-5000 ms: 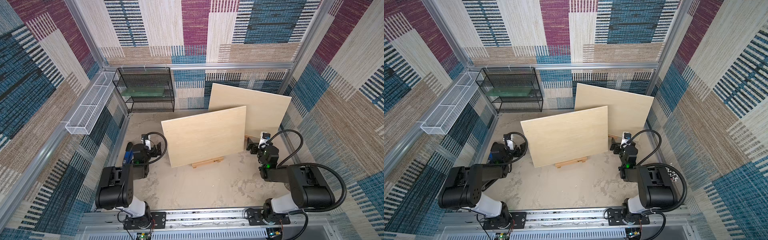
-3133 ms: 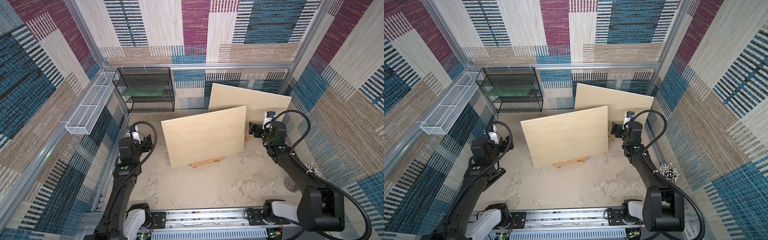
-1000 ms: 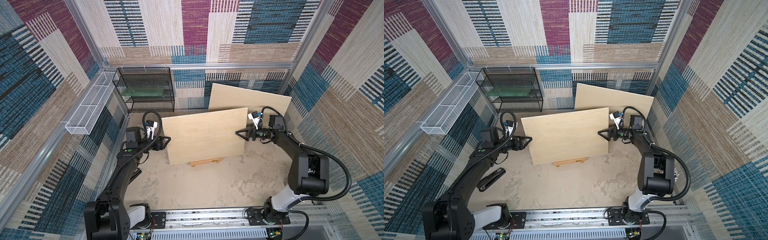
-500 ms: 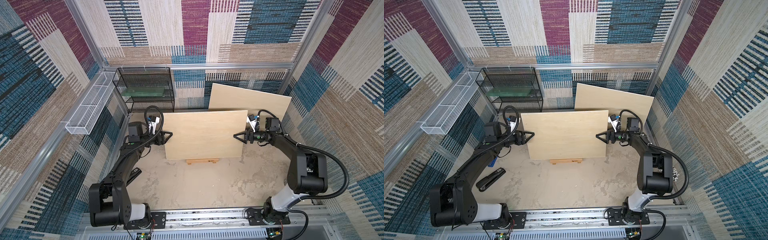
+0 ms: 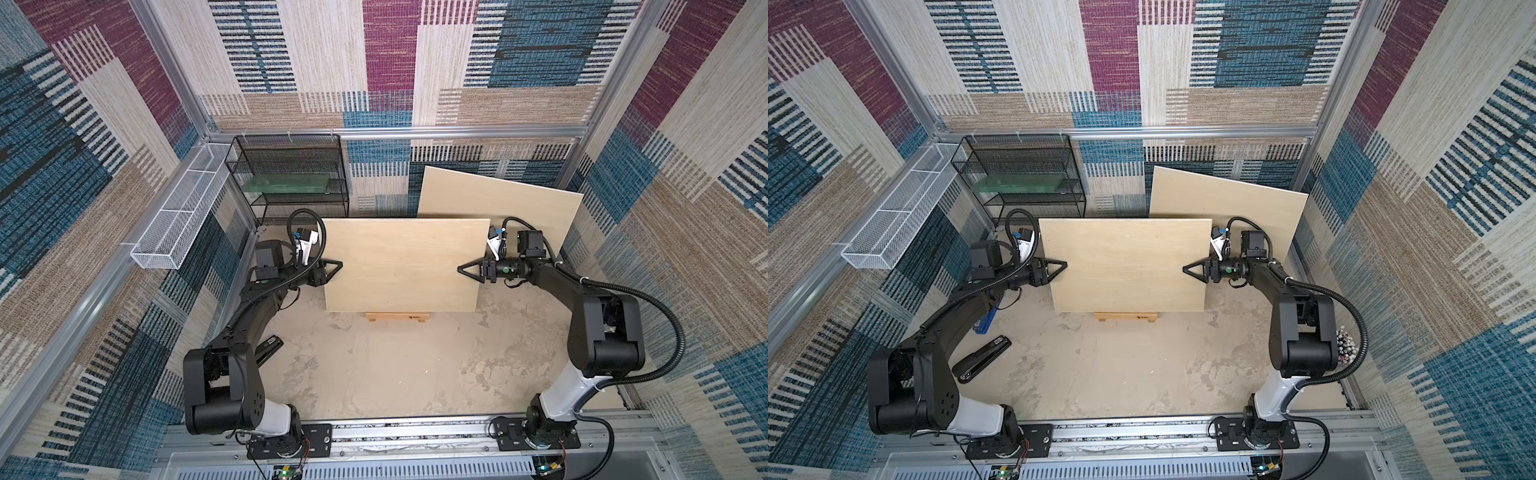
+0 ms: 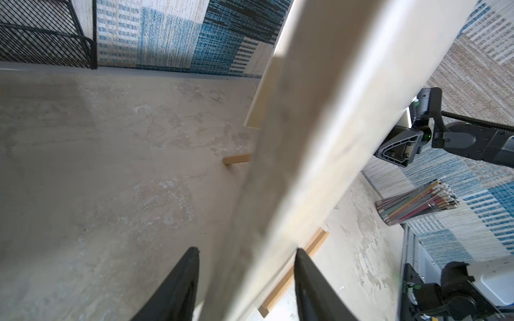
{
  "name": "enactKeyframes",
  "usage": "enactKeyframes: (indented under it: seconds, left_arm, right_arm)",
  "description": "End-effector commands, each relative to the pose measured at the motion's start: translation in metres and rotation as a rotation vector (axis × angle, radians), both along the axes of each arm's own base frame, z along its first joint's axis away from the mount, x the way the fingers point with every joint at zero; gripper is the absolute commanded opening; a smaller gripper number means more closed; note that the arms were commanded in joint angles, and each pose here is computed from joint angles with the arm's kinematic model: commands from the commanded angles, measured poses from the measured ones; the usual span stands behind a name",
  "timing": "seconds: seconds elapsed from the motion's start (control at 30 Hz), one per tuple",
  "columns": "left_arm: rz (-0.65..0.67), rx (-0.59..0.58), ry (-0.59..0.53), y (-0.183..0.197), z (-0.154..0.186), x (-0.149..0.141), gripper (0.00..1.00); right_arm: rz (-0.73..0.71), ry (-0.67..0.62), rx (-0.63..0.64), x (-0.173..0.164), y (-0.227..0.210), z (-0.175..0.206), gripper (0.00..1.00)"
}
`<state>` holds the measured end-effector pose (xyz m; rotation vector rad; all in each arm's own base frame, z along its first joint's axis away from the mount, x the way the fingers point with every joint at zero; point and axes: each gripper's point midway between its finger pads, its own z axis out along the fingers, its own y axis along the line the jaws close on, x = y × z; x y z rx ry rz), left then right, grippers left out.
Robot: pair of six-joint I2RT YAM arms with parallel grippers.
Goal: Disassemble the easel
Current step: Pick up the drawing board from the easel.
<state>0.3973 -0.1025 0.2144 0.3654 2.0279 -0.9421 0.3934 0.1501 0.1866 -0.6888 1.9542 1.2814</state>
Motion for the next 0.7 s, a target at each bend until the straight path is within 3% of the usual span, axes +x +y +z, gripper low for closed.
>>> enactKeyframes:
  seconds: [0.0, 0.33, 0.67]
  left_arm:
    - [-0.037, -0.012, 0.014, -0.003, 0.001, -0.002, 0.52]
    - [0.015, -0.103, 0.023, 0.024, -0.009, 0.018, 0.42]
    - [-0.044, -0.137, 0.004, 0.02, 0.003, 0.022, 0.37]
  right_arm:
    - [0.047, -0.1, -0.015, 0.007, 0.015, 0.007, 0.68]
    - [0.083, -0.11, 0.012, 0.018, 0.019, 0.014, 0.66]
    - [0.162, -0.107, 0.094, 0.01, 0.015, 0.021, 0.67]
